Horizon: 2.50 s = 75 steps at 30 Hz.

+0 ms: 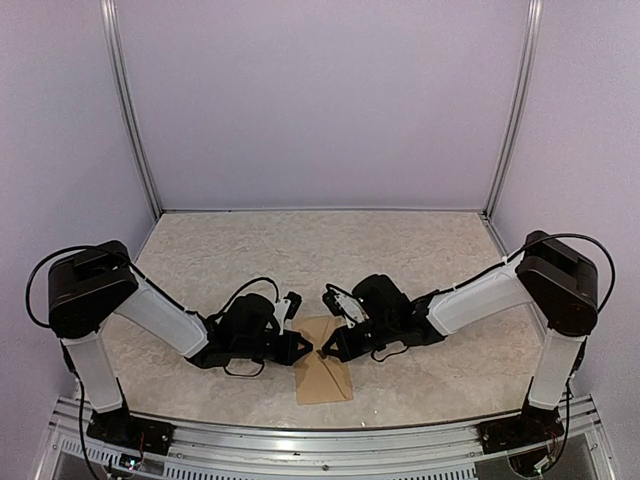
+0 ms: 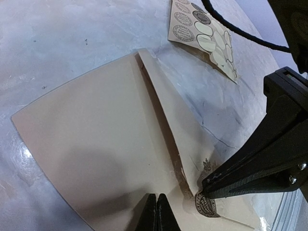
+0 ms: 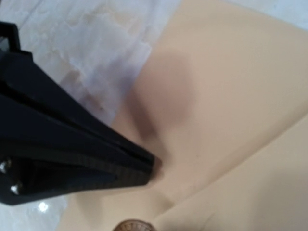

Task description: Place the letter into the envelope and seal it

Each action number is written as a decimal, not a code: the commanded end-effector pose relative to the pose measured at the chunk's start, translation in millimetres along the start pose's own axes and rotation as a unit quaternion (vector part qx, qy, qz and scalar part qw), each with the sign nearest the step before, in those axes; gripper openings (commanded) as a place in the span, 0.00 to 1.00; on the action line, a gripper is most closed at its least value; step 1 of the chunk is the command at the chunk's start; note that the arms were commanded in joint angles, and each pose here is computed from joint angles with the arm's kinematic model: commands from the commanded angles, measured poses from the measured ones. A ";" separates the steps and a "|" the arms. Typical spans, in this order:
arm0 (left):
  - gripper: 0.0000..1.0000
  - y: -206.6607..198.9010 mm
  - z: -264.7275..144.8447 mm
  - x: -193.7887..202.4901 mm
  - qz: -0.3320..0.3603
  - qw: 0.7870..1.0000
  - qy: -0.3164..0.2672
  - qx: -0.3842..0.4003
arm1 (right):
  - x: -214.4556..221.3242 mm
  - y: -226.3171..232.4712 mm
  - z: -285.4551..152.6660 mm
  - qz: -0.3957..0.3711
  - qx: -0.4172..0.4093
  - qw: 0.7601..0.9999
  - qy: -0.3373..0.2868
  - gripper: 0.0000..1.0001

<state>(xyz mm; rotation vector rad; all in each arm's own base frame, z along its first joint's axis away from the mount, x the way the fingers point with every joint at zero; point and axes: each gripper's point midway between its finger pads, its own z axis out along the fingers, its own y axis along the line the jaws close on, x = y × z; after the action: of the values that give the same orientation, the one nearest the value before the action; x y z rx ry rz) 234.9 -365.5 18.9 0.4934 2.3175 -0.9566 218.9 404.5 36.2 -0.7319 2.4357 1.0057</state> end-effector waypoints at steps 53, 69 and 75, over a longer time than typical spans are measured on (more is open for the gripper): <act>0.00 15.0 -4.6 27.3 -0.014 0.998 0.029 -0.055 | 58.5 9.8 18.3 0.011 -0.046 0.993 0.106 0.00; 0.00 12.9 -6.9 23.6 -0.007 0.998 0.025 -0.053 | 59.3 19.8 -4.4 0.030 -0.065 0.993 0.090 0.00; 0.00 8.2 -6.8 23.0 -0.003 0.999 0.024 -0.046 | 11.8 41.3 -23.9 0.022 -0.101 0.995 0.011 0.00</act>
<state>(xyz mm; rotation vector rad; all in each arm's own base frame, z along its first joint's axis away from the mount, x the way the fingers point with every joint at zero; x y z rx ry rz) 228.6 -364.2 18.3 0.4426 2.3372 -0.9122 169.8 401.0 33.9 -0.8098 2.5020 1.2133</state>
